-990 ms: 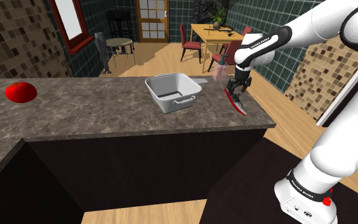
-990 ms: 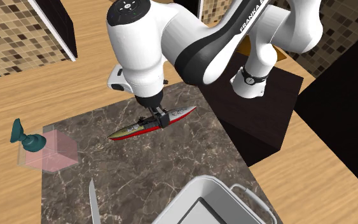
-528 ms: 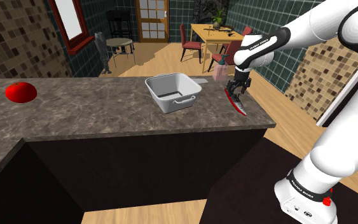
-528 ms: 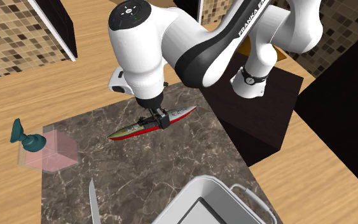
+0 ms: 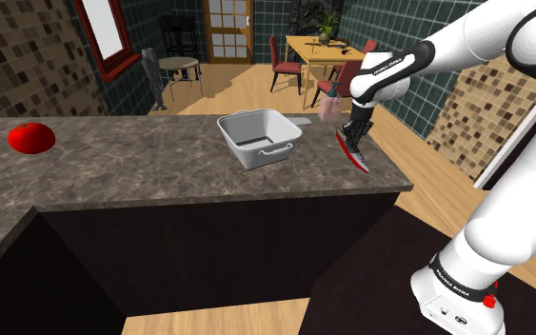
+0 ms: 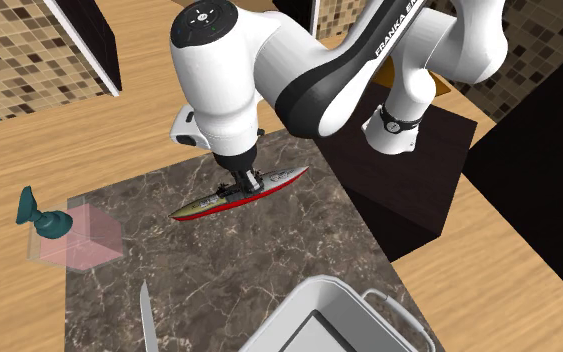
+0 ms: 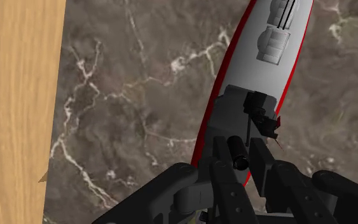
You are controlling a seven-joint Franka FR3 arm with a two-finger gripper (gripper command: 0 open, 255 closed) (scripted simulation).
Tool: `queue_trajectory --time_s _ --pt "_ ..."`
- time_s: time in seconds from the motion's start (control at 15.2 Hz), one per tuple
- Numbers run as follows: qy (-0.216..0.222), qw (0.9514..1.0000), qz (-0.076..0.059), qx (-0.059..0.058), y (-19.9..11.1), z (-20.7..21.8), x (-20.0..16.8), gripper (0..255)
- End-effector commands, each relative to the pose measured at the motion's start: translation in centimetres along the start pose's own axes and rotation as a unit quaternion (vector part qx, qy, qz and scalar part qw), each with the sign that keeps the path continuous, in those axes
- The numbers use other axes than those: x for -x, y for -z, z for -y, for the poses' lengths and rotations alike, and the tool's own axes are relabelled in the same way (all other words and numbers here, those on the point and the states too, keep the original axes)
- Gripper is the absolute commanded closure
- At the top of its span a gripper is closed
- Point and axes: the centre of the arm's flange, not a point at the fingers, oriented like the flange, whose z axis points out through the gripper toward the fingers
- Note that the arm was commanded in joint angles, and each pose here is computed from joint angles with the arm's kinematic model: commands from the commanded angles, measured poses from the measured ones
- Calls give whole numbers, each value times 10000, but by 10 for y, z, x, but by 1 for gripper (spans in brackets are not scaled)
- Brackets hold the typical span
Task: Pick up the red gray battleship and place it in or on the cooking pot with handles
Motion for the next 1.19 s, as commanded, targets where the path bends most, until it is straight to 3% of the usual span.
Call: queue_trajectory --time_s 0.0,0.13,1.12 --pt "0 10000 1 1 0 0 0 255" --pt "0 10000 1 1 0 0 0 255" --pt "0 10000 1 1 79 -2 0 255"
